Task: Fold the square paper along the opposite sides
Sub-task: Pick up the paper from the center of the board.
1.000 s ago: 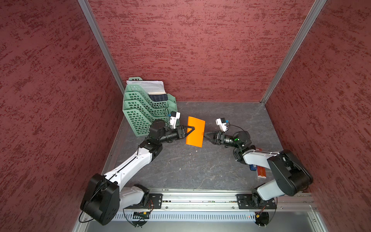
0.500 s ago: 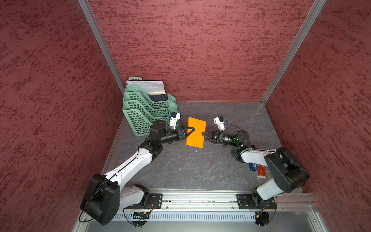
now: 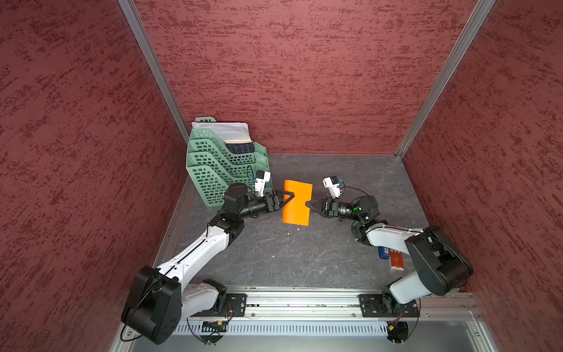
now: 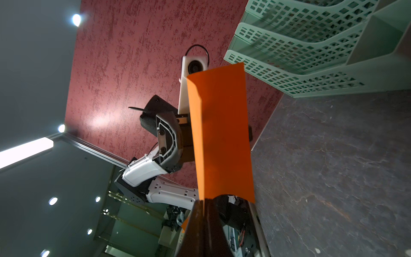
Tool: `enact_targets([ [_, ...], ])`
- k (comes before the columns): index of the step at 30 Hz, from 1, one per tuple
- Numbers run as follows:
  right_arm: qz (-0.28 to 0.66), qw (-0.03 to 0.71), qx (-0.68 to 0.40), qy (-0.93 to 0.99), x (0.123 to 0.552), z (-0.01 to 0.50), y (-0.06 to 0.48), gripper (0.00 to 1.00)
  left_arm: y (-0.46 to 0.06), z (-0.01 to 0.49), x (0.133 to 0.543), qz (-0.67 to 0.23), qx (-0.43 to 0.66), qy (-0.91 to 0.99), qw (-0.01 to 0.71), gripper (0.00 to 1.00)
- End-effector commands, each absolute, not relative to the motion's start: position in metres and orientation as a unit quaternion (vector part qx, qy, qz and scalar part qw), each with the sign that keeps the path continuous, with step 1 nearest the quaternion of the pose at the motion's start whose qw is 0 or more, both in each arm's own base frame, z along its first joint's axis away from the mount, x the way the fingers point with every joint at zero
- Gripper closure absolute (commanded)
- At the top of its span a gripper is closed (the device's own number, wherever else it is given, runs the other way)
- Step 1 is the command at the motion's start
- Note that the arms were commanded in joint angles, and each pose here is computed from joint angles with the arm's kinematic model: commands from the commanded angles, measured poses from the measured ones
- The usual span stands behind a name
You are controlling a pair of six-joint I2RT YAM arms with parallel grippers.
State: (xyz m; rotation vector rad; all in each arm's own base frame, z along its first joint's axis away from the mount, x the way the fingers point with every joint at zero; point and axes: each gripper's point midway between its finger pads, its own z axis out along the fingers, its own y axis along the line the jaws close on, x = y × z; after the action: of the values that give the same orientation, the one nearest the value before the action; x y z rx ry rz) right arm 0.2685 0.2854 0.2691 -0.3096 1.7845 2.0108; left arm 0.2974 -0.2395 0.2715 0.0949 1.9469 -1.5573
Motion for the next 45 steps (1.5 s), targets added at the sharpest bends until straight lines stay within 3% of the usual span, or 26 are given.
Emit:
enact_targets([
  [1,0.696,0.234,-0.183,0.654,0.261,0.289,0.281,1.0,-0.231,0.306,0.3,-0.63,0.081,0.694,0.34,0.18],
  [14,0.667,0.257,-0.287,0.637,0.267,0.357,0.266,1.0,-0.212,0.342,0.308,-0.662,0.171,0.635,0.358,0.08],
  [28,0.68,0.261,-0.305,0.613,0.269,0.384,0.268,1.0,-0.227,0.336,0.307,-0.689,0.197,0.612,0.335,0.06],
  [31,0.681,0.251,-0.306,0.616,0.27,0.378,0.268,1.0,-0.23,0.339,0.302,-0.691,0.207,0.608,0.33,0.12],
  [34,0.682,0.243,-0.301,0.62,0.273,0.371,0.268,1.0,-0.23,0.341,0.298,-0.69,0.211,0.611,0.327,0.26],
  [38,0.68,0.243,-0.299,0.623,0.276,0.37,0.263,1.0,-0.229,0.337,0.296,-0.677,0.208,0.625,0.328,0.38],
  [45,0.664,0.247,-0.294,0.642,0.281,0.367,0.255,1.0,-0.223,0.341,0.29,-0.669,0.211,0.628,0.339,0.46],
])
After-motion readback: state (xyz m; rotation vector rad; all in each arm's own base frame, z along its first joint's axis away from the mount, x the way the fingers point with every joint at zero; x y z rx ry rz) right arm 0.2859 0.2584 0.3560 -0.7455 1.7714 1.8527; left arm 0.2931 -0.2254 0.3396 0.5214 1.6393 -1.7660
